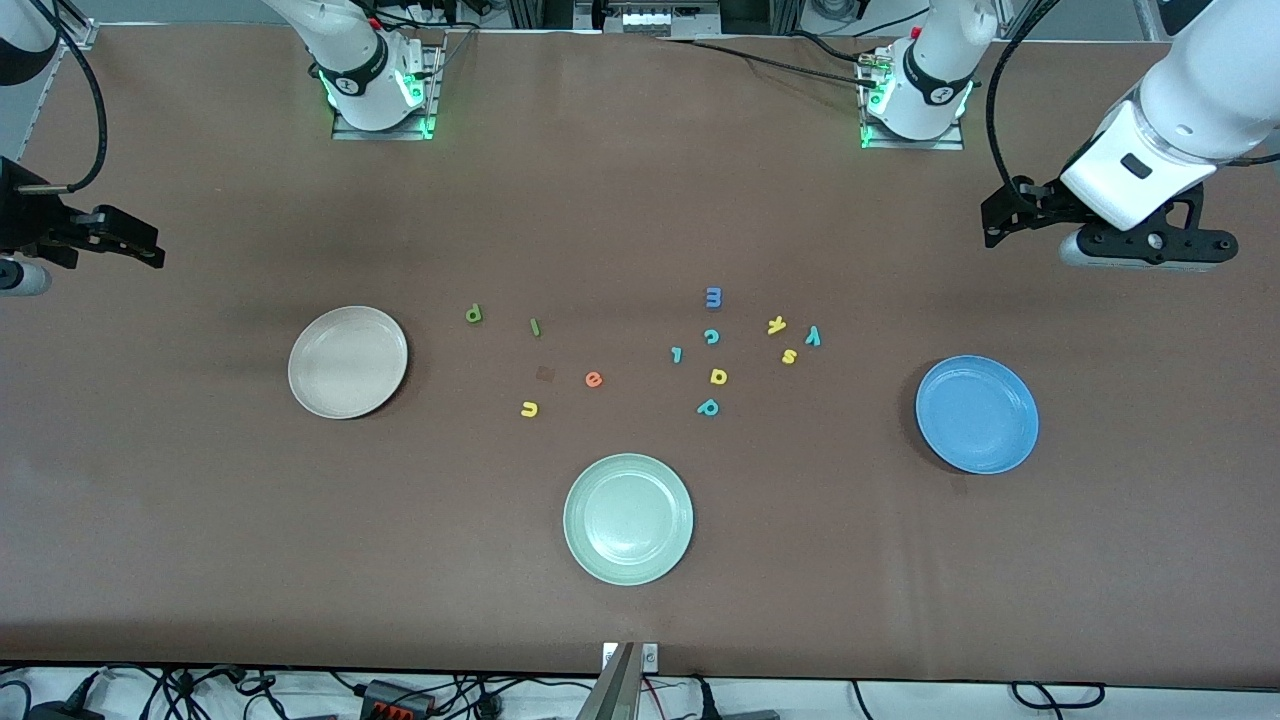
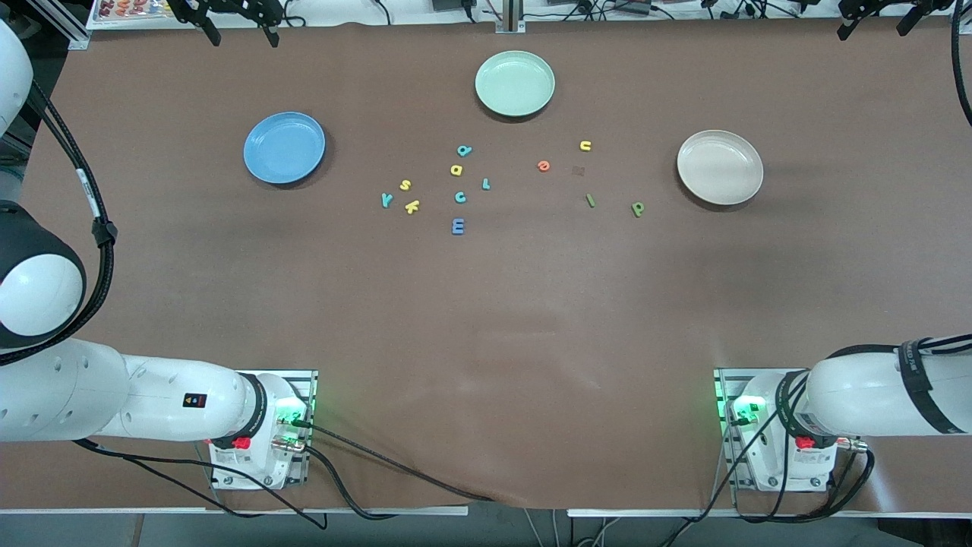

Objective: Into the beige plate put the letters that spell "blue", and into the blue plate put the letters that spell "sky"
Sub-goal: 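Move both grippers from rest toward the scattered foam letters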

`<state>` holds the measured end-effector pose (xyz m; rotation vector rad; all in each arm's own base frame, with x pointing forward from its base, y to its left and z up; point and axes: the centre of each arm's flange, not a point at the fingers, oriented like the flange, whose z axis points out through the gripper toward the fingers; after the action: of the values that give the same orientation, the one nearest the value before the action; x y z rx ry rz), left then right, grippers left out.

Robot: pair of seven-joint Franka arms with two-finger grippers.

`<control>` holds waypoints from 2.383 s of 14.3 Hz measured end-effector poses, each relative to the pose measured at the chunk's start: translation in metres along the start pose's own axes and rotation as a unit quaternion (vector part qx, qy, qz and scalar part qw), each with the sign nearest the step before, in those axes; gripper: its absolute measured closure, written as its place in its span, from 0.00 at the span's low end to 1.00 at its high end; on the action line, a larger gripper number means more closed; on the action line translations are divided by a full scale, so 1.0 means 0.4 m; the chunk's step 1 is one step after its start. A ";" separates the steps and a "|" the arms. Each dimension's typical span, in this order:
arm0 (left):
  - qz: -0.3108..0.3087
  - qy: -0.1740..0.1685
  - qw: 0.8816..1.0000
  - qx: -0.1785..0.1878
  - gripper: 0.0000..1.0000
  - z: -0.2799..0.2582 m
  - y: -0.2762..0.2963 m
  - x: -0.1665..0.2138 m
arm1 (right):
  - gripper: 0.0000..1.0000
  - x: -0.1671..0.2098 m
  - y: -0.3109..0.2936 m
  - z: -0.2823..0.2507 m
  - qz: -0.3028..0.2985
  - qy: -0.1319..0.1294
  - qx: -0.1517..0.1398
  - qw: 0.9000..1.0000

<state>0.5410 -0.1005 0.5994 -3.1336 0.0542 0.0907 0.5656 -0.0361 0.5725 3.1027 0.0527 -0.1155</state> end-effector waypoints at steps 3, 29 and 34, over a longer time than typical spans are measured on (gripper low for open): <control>0.000 0.000 1.000 0.000 0.00 0.000 0.000 0.000 | 0.00 0.000 0.000 0.000 0.000 0.000 0.000 1.000; 0.042 -0.085 0.995 -0.010 0.00 0.314 0.143 0.157 | 0.00 0.113 -0.180 0.246 -0.054 -0.079 0.013 0.995; 0.039 -0.051 0.998 -0.016 0.00 0.620 0.242 0.149 | 0.00 0.133 -0.449 0.412 -0.078 -0.122 0.011 0.989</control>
<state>0.5827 -0.1976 0.3479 -3.1530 0.1758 0.2538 0.6000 0.1389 0.3979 3.0764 0.2888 -0.5011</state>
